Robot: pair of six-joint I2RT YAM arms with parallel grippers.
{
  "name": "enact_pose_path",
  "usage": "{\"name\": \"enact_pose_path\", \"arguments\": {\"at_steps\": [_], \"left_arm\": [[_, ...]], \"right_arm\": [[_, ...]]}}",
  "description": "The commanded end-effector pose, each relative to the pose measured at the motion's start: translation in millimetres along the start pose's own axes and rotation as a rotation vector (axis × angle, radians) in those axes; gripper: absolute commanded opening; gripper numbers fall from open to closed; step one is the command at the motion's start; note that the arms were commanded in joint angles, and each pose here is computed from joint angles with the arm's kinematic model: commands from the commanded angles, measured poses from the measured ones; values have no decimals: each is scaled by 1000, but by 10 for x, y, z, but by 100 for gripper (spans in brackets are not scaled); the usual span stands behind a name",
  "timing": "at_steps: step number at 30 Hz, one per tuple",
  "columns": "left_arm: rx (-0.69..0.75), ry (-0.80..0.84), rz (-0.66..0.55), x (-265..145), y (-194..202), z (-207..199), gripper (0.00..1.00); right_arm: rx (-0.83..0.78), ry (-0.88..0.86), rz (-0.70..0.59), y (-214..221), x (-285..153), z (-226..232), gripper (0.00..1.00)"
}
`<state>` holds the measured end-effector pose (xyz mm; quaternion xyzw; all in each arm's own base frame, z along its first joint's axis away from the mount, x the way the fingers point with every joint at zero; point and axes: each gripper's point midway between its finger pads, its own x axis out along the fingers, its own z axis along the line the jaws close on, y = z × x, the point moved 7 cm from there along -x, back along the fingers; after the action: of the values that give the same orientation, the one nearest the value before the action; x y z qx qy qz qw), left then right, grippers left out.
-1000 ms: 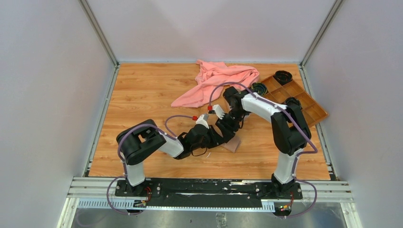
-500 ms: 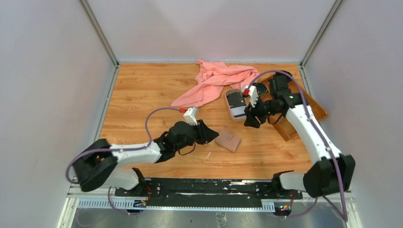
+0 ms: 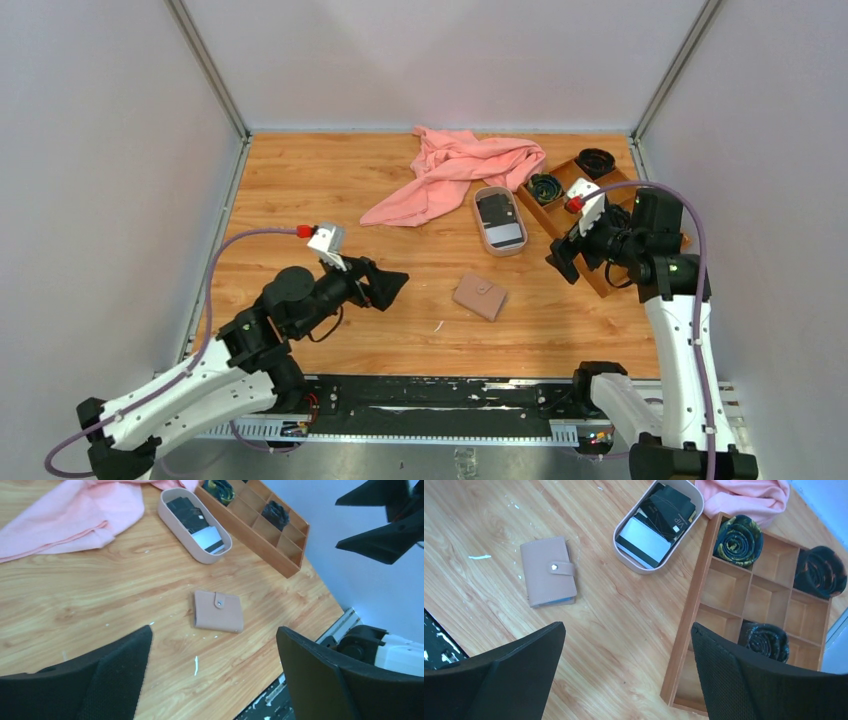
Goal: Put the credit cards into the card holder
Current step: Reset both arms
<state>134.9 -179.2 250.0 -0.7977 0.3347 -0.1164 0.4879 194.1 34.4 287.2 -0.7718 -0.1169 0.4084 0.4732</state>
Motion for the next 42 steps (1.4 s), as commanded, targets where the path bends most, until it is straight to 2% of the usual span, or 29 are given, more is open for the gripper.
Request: {"name": "enact_pose_path", "arguments": {"at_steps": [1, 9, 14, 22, 29, 36, 39, 42], "left_arm": [[136, -136, 13, -388, -198, 179, 100], [211, -232, -80, -875, -777, 138, 100], [243, -244, -135, -1057, -1106, 42, 100], [331, -274, -127, -969, -1439, -122, 100], [292, -360, -104, -641, -1521, 28, 100], [4, -246, 5, -271, -1341, 708, 100], [33, -268, 21, -251, -1180, 855, 100], [90, -367, 32, -323, -1021, 1025, 100]], "right_arm": [[113, 61, -25, -71, -68, -63, 100], [246, 56, -144, -448, -257, -63, 100], [275, 29, -205, -631, -371, 0, 100], [245, -11, -265, -786, -506, 100, 100], [256, 35, -259, -727, -526, 123, 100], [284, 158, -235, -609, -527, 60, 100], [297, 179, -230, -564, -515, 60, 100], [318, 190, -228, -547, -495, 44, 100]]}}
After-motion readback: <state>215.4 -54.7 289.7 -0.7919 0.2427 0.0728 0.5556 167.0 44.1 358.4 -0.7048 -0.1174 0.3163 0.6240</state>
